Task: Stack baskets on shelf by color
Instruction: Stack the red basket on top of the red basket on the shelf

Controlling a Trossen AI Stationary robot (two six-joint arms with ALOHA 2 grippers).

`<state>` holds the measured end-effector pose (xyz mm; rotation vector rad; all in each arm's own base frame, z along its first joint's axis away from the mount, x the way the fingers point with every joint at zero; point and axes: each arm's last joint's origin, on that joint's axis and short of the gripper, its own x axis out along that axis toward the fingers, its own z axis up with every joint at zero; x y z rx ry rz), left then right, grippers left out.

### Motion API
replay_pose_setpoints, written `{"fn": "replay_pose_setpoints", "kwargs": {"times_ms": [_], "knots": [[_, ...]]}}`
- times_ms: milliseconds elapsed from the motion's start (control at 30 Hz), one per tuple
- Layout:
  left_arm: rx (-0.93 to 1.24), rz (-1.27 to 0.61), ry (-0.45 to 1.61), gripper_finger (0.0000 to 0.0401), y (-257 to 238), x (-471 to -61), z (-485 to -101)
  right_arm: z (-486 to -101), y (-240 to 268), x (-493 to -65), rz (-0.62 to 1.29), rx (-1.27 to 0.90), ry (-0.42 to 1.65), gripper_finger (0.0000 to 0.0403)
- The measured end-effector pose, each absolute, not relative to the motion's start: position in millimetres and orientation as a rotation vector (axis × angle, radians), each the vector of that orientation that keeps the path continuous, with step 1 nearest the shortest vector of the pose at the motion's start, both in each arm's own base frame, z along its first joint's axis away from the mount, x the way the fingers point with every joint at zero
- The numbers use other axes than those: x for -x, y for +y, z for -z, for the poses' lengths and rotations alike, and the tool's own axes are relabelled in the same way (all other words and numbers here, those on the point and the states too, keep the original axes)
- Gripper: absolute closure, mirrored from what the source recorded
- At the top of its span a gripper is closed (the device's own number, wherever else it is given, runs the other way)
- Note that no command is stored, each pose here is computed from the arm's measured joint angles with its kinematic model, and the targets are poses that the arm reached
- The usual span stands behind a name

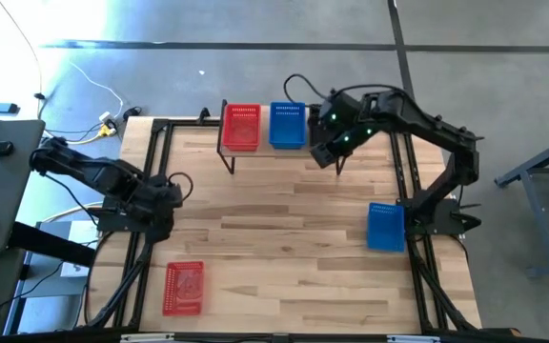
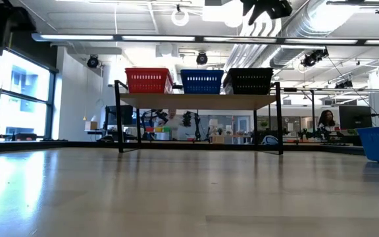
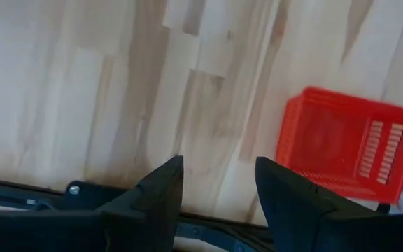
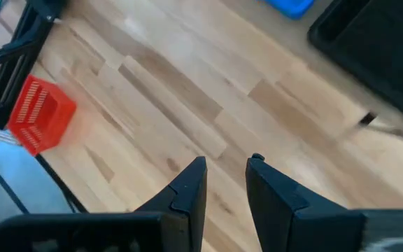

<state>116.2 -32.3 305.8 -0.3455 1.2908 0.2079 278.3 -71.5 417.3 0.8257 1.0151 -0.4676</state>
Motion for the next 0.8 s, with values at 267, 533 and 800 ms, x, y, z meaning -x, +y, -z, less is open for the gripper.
{"fn": "replay_pose_setpoints", "kwargs": {"times_ms": [267,533,800], "knots": [[0.328,-0.071,1.301,0.0231,-56.6,-118.7,-283.6,-417.3,-28.6,-286.2,0.475,-0.884,1.03,0.0316],[0.382,0.016,1.275,0.0231,-80.0,-125.1,-265.3,-418.4,10.2,-289.9,0.469,-0.866,1.008,0.0316],[0.35,0.049,1.293,0.0231,-103.9,-133.6,-250.8,-418.4,37.6,-287.7,0.486,-0.799,0.985,0.0316]]}}
